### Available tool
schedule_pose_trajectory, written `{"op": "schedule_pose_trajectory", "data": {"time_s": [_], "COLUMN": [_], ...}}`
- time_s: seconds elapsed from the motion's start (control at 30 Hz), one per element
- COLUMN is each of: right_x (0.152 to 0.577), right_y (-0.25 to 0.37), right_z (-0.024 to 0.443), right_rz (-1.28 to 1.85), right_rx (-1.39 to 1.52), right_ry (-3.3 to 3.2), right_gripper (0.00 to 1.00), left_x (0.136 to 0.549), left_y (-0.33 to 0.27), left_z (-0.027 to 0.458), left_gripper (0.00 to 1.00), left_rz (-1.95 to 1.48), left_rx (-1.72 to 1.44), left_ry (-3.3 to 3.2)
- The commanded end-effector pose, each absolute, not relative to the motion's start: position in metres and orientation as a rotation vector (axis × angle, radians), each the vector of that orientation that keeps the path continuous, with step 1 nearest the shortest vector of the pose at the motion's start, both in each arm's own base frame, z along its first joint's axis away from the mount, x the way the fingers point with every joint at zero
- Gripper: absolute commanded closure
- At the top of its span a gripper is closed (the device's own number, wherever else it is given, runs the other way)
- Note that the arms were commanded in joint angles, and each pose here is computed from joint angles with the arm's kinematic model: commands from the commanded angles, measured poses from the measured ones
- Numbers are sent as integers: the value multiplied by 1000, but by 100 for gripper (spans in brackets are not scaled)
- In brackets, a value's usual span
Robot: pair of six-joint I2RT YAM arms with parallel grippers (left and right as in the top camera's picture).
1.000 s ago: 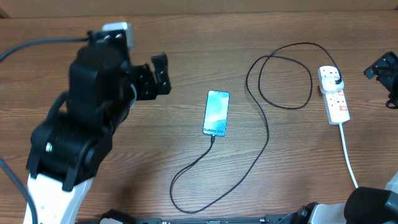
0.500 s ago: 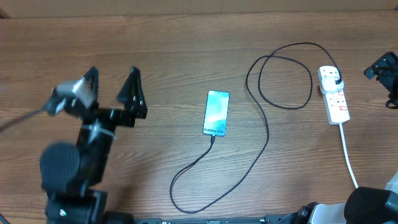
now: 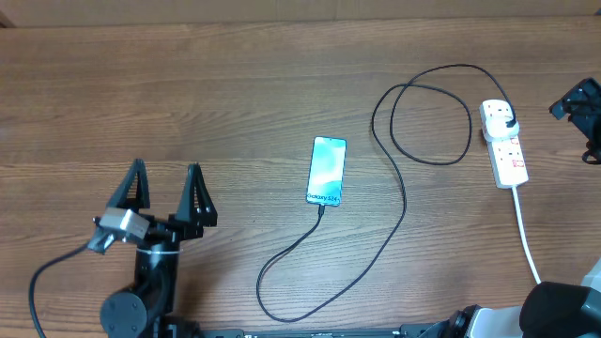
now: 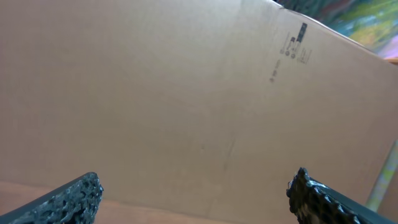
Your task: Plug charger to phone and switch on socket
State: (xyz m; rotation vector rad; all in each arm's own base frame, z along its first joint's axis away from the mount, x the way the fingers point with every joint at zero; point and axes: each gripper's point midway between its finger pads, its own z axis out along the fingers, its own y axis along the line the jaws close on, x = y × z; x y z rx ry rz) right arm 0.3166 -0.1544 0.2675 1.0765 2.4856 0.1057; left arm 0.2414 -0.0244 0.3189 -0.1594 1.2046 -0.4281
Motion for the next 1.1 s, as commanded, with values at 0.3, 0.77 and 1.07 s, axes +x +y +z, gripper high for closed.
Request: {"op": "schedule_pose_trajectory", "data": {"time_s": [0.3,0.77,1.07], "right_x": [316,316,316], "right_y": [-156,-156,-156], "right_z": [282,282,282], "right_rz": [86,86,86], "right_rx": [1062,1062,1062], "right_ry": [2441,2441,2441], "right_gripper": [0,0,0], "left_x": [226,242,247], "left_y": [-3,3,4], "left_z": [276,223,176], "left_gripper": [1,1,1], "left_rz": [-343,-213,-199], "left_rx": [-200,-185,-217], "left_ry": [1138,1366,1555]}}
